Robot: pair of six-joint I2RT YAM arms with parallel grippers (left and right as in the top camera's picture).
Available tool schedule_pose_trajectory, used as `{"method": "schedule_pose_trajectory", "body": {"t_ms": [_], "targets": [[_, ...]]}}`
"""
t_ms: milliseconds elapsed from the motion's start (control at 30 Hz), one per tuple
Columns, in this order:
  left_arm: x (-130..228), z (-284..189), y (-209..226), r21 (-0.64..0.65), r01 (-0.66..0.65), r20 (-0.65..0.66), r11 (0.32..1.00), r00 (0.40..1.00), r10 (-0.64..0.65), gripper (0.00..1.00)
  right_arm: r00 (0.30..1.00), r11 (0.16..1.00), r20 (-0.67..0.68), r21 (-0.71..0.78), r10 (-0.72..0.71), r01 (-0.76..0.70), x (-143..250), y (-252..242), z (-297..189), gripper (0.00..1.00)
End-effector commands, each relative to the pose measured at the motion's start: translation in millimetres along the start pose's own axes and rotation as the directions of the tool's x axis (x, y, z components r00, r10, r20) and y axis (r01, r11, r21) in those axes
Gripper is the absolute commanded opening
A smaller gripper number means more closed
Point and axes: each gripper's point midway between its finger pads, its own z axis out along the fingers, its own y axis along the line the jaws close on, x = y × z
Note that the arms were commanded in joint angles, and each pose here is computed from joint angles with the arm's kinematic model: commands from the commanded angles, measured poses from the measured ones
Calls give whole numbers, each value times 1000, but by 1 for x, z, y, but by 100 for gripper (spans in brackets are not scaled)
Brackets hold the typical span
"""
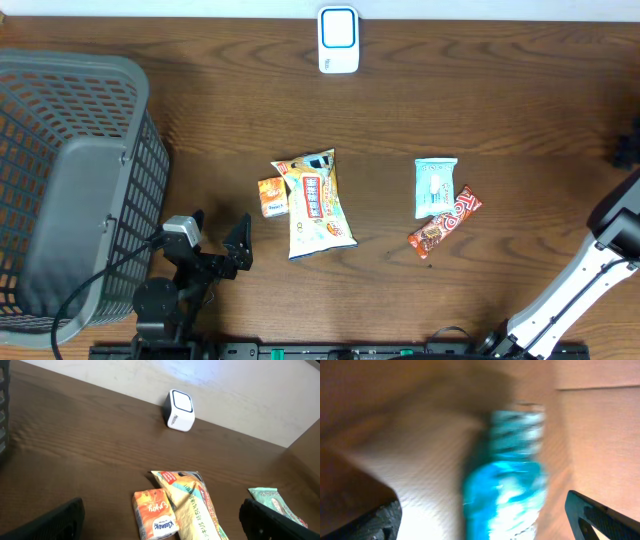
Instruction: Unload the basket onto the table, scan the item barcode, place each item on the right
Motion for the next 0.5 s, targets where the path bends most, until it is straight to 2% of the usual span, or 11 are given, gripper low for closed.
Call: {"method": "schedule_pose_trajectory", "body": {"t_ms": [0, 100, 233, 333, 467], "targets": [[7, 2, 4, -11, 10, -18, 1000, 1000, -10, 98, 994, 994, 81, -92, 66, -59, -22, 23, -37, 99], [7, 2, 4, -11, 10, -18, 1000, 1000, -10, 98, 981, 986, 169, -150, 98, -73, -40, 27, -80, 99], [7, 2, 4, -11, 10, -18, 1000, 1000, -10, 98, 930, 941, 340, -338, 139, -17, -66, 42, -170, 99], [7, 2, 4, -11, 10, -18, 1000, 1000, -10, 98, 866, 910, 457, -415, 204, 4, -74, 39, -248, 99], [7, 2, 4, -11, 10, -18, 1000, 1000, -10, 98, 748, 837, 540, -546, 386, -37, -65, 24, -358, 99]]}}
